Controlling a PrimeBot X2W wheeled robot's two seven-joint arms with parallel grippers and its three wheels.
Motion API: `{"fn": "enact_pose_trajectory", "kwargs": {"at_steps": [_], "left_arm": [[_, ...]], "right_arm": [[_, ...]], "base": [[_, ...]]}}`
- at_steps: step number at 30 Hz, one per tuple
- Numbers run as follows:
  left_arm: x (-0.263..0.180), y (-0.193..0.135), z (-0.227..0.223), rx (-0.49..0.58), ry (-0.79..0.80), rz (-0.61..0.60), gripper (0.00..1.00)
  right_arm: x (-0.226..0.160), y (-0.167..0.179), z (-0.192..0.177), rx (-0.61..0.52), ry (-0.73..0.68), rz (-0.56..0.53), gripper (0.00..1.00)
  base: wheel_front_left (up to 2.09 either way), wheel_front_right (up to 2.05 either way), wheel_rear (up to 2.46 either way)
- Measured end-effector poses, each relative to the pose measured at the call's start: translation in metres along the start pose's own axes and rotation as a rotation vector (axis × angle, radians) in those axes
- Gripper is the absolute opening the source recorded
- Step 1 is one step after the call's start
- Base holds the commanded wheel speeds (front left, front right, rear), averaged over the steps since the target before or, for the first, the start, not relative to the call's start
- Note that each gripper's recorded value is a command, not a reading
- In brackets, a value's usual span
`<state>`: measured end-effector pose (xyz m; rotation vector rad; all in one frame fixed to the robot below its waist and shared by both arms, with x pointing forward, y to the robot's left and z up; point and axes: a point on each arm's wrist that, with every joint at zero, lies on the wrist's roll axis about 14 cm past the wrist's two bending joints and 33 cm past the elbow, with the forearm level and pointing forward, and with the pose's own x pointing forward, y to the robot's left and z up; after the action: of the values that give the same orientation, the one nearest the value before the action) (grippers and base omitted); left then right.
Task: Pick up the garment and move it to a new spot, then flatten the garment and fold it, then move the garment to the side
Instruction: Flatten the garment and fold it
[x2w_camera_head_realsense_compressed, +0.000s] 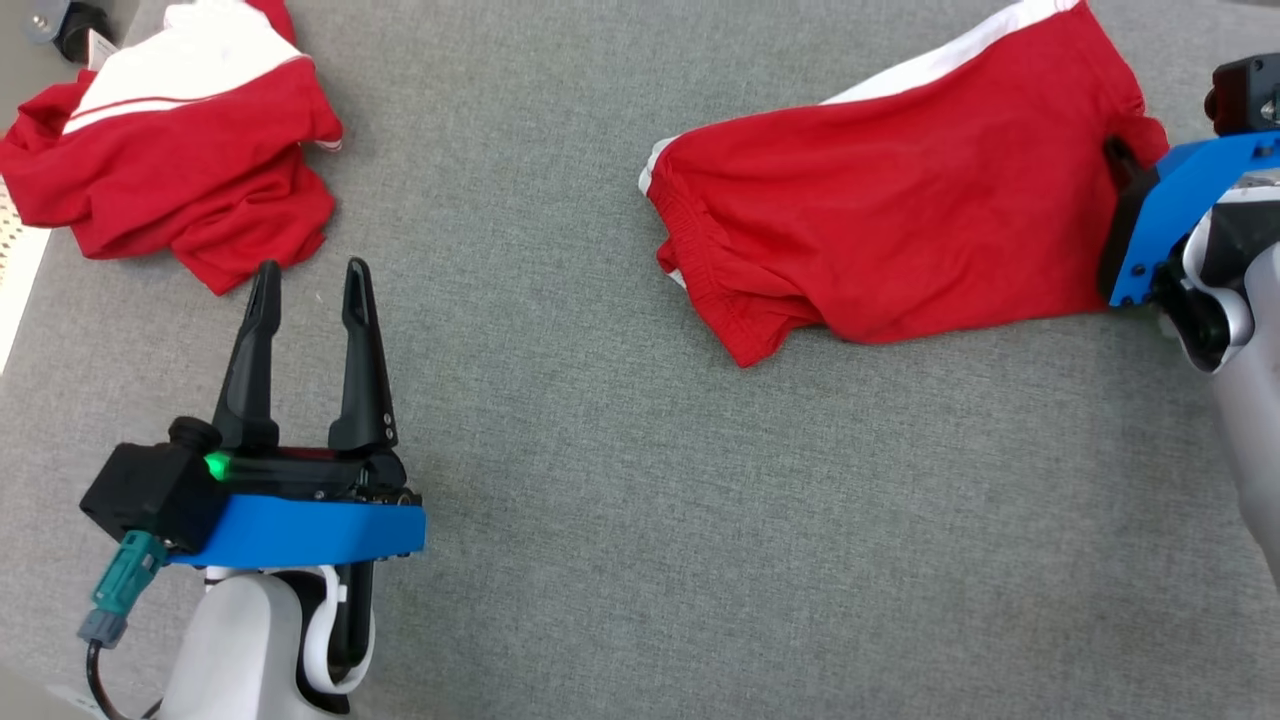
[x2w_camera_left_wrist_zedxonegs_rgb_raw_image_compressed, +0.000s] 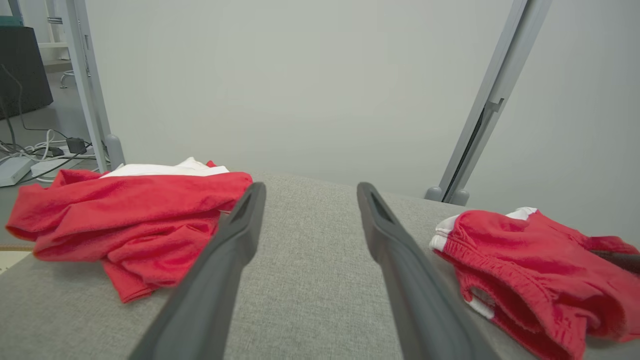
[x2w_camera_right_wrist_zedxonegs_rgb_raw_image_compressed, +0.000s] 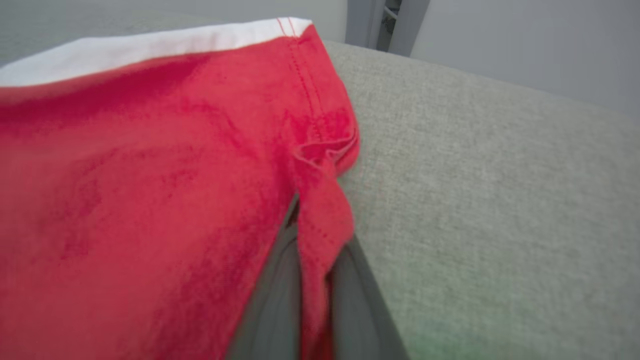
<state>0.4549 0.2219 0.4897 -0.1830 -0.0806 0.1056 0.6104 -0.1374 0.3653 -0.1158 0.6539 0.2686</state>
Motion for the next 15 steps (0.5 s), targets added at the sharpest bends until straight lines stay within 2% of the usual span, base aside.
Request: {"fn": "enact_pose_trajectory", "kwargs": {"at_steps": [4, 10, 15], "left_arm": [[-0.004, -0.004, 0.001, -0.006, 0.001, -0.011, 1.00], [-0.009, -0.012, 0.003, -0.018, -0.003, -0.035, 1.00], [-0.011, -0.026, 0.003, -0.029, -0.002, -0.073, 1.00]], "right_arm": [[-0.012, -0.002, 0.000, 0.015, -0.028, 0.001, 0.00], [-0.040, -0.014, 0.006, 0.061, -0.144, -0.021, 0.00], [-0.071, -0.035, -0.008, 0.131, -0.201, -0.069, 0.00]], "base": [[0.00, 0.00, 0.00], [0.00, 0.00, 0.00], [0.00, 0.00, 0.00]]}}
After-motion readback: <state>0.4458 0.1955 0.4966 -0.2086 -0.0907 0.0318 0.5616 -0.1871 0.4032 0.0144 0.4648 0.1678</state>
